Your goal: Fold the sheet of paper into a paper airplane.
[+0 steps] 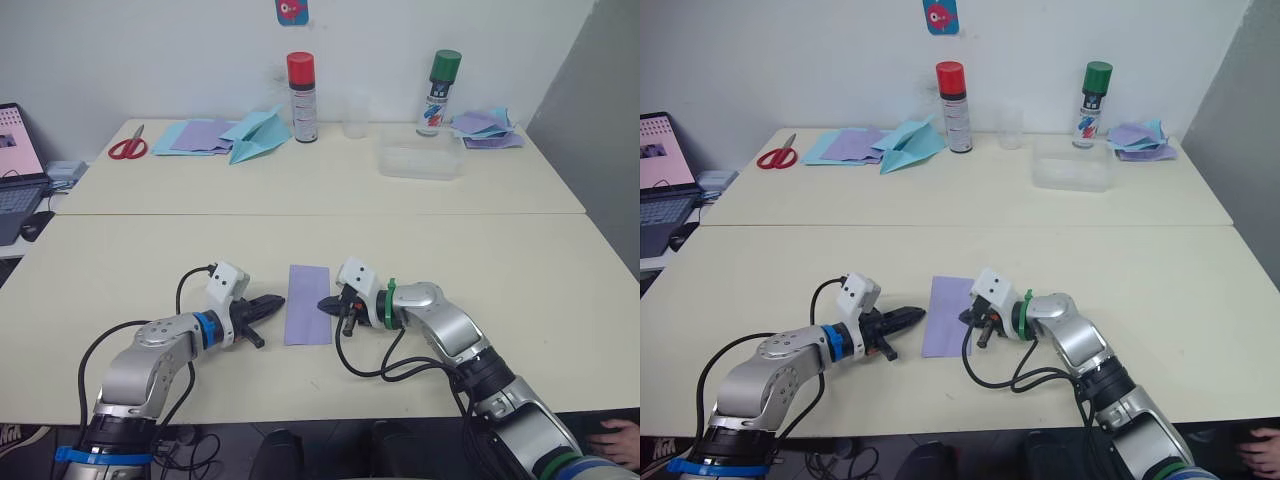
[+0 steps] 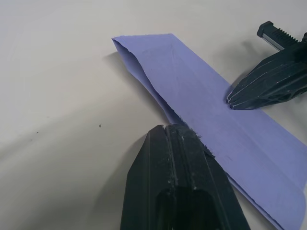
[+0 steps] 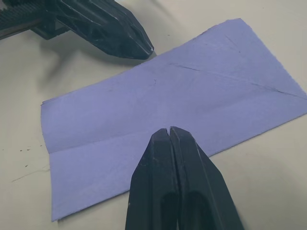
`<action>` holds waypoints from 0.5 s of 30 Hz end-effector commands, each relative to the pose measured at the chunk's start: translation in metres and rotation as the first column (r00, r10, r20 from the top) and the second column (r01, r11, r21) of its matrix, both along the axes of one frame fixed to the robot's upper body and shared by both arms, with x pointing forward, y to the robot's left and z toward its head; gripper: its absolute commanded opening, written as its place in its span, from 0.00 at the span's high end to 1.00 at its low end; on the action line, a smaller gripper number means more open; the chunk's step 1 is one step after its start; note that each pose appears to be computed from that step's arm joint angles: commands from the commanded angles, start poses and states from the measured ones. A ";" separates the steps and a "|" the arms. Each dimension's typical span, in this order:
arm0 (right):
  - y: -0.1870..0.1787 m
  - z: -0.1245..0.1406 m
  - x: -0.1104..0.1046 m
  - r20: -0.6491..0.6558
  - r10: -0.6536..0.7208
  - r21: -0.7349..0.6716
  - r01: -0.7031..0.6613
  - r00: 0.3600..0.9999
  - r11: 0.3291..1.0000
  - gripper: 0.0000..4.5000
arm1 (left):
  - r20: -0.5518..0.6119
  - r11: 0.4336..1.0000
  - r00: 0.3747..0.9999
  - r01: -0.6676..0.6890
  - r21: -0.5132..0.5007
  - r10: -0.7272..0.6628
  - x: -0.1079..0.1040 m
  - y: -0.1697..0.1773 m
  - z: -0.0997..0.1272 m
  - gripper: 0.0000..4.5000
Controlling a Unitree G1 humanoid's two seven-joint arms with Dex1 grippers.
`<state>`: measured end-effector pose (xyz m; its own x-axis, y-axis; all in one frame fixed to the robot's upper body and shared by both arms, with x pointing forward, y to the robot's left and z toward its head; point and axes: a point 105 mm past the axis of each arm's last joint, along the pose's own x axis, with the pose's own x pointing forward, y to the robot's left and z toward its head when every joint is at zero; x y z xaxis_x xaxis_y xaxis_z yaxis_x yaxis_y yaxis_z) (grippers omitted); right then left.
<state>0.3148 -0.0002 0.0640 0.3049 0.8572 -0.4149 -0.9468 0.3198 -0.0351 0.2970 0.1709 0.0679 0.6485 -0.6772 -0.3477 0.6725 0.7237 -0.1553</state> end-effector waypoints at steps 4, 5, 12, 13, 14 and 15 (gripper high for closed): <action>-0.007 -0.011 0.001 -0.026 -0.041 -0.035 0.040 0.999 0.999 0.99 | 0.045 0.998 0.998 0.052 0.018 -0.053 0.001 -0.011 0.008 1.00; -0.008 -0.012 0.001 -0.027 -0.041 -0.035 0.040 0.999 0.999 0.99 | 0.044 0.998 0.997 0.063 0.024 -0.064 0.001 -0.012 0.007 1.00; -0.008 -0.011 0.000 -0.029 -0.038 -0.037 0.037 0.999 0.999 0.99 | 0.063 0.995 0.993 0.095 0.012 -0.095 0.000 -0.019 0.014 1.00; -0.007 -0.011 0.000 -0.030 -0.039 -0.037 0.038 0.999 0.999 0.99 | 0.067 0.994 0.992 0.109 0.009 -0.109 -0.001 -0.022 0.015 1.00; -0.008 -0.011 0.000 -0.030 -0.039 -0.036 0.038 0.999 0.999 0.99 | 0.073 0.993 0.990 0.121 0.007 -0.122 -0.001 -0.025 0.017 1.00; -0.008 -0.010 0.001 -0.033 -0.044 -0.031 0.043 0.998 0.999 0.99 | 0.080 0.992 0.988 0.130 0.007 -0.130 -0.001 -0.028 0.019 1.00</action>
<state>0.3147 -0.0007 0.0641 0.3071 0.8560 -0.4159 -0.9458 0.3229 -0.0340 0.2965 0.1558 0.0712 0.6040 -0.7191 -0.3437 0.7271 0.6737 -0.1320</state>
